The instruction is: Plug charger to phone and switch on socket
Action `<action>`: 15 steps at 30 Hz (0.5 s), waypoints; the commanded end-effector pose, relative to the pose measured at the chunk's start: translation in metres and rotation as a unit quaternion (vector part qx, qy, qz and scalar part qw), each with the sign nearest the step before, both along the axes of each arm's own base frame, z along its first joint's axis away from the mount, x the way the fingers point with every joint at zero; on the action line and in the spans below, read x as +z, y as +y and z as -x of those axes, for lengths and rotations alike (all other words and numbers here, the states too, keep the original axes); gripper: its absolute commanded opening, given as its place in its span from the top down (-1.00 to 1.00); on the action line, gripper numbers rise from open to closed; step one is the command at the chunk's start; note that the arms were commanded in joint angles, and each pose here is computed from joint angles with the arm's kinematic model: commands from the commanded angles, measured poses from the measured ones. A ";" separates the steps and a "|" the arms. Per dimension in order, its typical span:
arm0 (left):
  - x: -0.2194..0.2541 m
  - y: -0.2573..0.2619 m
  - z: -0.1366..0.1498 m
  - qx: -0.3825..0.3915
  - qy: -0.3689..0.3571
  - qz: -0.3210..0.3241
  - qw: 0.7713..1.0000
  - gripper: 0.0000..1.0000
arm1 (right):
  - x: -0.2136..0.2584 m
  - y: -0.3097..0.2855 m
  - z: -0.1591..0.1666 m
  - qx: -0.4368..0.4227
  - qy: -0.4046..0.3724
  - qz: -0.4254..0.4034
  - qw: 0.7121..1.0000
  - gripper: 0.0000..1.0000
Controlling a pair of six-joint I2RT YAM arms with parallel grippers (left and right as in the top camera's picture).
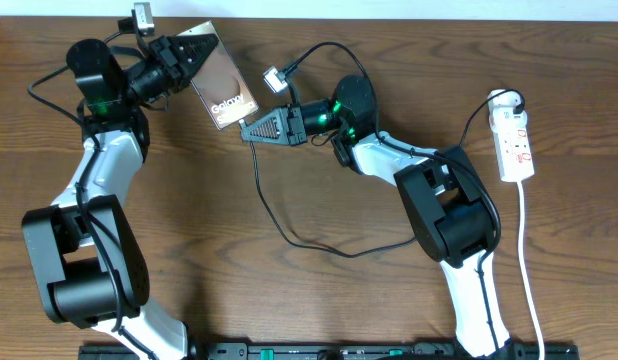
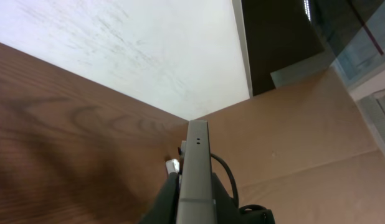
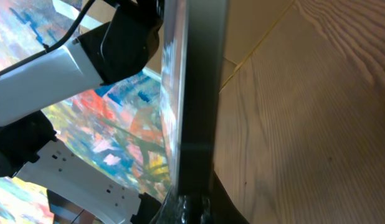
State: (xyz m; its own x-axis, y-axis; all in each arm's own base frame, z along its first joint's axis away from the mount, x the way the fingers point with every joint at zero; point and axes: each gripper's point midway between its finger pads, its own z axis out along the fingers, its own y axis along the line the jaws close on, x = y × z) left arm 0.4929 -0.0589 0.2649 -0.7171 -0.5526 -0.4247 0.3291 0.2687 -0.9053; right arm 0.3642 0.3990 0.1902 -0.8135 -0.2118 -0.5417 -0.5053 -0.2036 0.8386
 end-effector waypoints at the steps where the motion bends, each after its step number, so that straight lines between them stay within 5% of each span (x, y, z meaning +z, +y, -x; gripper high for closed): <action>1: 0.013 -0.002 0.006 -0.012 -0.017 -0.002 1.000 0.85 | 0.011 0.000 -0.007 -0.014 -0.008 -0.009 1.000 0.98; 15: 0.013 0.003 -0.001 0.013 -0.026 -0.010 1.000 0.85 | 0.010 -0.001 -0.002 0.001 -0.010 -0.006 1.000 0.98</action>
